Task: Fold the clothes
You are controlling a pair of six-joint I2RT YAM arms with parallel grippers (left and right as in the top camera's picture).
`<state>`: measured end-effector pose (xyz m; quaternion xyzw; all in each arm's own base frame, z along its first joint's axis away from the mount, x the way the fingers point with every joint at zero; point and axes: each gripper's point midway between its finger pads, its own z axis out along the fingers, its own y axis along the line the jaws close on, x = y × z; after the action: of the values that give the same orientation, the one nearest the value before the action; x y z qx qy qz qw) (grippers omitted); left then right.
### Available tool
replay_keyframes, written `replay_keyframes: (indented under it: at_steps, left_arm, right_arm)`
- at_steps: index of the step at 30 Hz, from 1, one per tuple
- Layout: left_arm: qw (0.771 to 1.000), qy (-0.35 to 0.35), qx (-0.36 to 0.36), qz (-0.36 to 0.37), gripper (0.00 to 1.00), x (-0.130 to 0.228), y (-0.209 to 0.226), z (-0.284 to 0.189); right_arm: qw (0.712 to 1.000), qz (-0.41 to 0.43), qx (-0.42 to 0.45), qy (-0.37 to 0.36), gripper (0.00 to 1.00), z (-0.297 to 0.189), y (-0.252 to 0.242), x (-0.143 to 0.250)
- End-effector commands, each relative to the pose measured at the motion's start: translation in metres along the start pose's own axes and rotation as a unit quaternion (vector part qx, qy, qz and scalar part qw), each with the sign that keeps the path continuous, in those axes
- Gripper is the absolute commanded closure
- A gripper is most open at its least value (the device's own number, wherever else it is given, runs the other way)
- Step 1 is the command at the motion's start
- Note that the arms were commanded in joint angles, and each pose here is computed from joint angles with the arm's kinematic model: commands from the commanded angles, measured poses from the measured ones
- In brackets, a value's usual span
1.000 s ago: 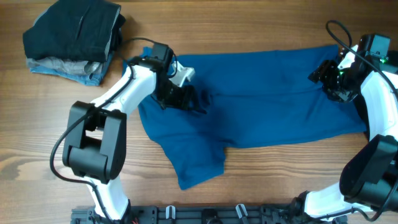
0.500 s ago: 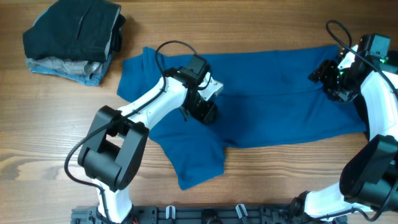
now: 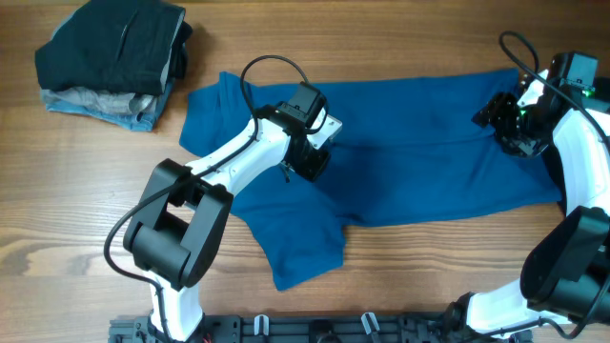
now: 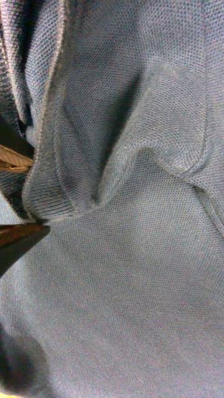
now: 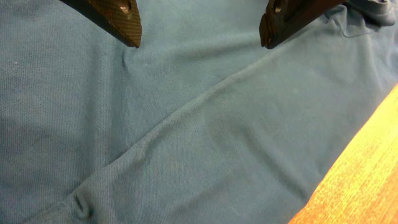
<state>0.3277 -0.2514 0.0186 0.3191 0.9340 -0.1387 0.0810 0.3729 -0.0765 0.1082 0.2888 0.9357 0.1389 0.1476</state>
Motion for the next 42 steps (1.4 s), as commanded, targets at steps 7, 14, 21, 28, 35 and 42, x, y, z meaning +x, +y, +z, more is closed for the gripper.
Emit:
replay_keyframes:
  at_steps: [7, 14, 21, 28, 35, 42]
  left_arm:
    - [1.000, 0.007, -0.003, 0.003, 0.96, 0.001, 0.003, 0.009]
    - [0.997, -0.072, -0.023, 0.006, 0.96, -0.046, 0.020, -0.008]
    - [0.994, -0.106, -0.031, -0.002, 0.96, -0.060, 0.036, -0.015]
    - [0.998, -0.064, -0.026, -0.012, 0.53, -0.040, 0.034, -0.011]
    - [0.999, -0.009, -0.023, -0.046, 0.36, -0.011, 0.030, -0.053]
    - [0.993, -0.042, -0.041, -0.105, 0.42, -0.012, 0.076, -0.079]
  right_arm:
    - [1.000, 0.002, -0.006, 0.000, 0.35, -0.002, 0.002, 0.001]
    - [1.000, 0.002, -0.006, 0.000, 0.34, -0.002, 0.002, 0.001]
    - [1.000, 0.005, -0.005, 0.005, 0.34, -0.002, 0.001, 0.003]
    - [1.000, 0.005, -0.014, 0.008, 0.34, -0.002, 0.004, 0.004]
    - [1.000, 0.006, -0.013, 0.010, 0.34, -0.002, 0.003, 0.005]
    - [1.000, 0.006, -0.013, 0.010, 0.34, -0.002, 0.003, 0.005]
